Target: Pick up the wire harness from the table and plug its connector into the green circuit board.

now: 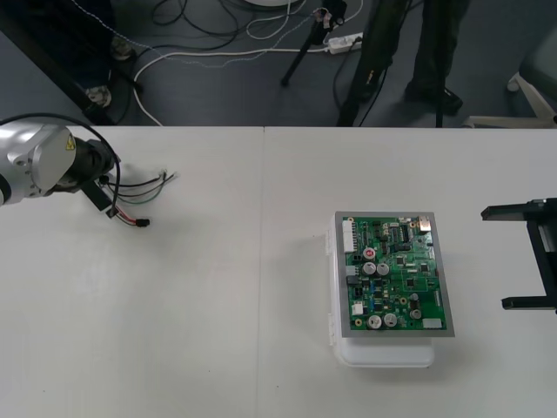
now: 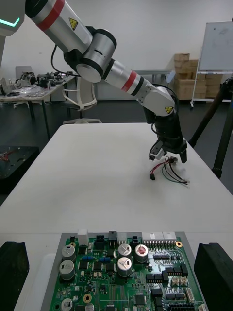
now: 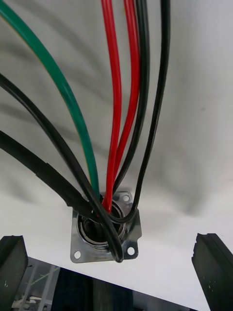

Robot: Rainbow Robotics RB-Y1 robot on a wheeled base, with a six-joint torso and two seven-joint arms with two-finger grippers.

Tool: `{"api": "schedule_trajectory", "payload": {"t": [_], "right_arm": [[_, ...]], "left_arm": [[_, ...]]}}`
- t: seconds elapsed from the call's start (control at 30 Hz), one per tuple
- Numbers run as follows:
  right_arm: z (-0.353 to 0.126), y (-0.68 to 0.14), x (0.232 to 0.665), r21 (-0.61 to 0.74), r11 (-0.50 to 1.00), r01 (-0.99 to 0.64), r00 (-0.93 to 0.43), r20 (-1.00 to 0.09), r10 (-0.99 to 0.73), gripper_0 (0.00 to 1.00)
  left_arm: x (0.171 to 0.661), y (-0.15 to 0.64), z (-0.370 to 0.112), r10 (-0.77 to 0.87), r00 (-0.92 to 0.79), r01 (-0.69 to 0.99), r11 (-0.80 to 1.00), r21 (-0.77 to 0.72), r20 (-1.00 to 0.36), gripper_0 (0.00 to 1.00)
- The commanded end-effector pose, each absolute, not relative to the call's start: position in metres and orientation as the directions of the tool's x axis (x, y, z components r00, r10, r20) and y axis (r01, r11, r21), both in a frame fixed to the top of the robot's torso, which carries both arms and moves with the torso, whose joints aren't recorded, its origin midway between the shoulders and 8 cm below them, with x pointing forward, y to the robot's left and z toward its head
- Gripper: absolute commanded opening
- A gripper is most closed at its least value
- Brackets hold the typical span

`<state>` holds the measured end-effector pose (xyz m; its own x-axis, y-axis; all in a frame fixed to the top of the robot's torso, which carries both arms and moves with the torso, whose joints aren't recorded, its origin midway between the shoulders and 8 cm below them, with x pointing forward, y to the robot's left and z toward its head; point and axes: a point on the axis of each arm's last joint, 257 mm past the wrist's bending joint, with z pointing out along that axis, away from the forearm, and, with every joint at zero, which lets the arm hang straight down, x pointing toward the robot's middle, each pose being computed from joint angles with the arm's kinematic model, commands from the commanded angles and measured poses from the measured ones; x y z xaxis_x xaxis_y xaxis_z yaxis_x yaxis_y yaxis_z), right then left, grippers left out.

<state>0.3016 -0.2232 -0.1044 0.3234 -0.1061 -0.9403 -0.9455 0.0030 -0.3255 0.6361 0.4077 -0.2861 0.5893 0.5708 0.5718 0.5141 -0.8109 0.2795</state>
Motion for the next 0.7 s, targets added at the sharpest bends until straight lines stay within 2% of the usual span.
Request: {"api": "schedule_trajectory", "payload": {"t": [0.03,0.7], "right_arm": [[-0.093,-0.222,0.297,-0.397,-0.051,-0.917,0.4,-0.909,-0.119,1.0],[-0.094,-0.223,0.297,-0.426,-0.056,-0.903,0.429,-0.895,-0.121,1.0]], "left_arm": [[0.662,0.384,-0.26,0.558,0.556,0.476,-0.821,0.315,0.617,1.0],[0.663,0.376,-0.267,0.559,0.551,0.48,-0.82,0.312,0.62,1.0]]}}
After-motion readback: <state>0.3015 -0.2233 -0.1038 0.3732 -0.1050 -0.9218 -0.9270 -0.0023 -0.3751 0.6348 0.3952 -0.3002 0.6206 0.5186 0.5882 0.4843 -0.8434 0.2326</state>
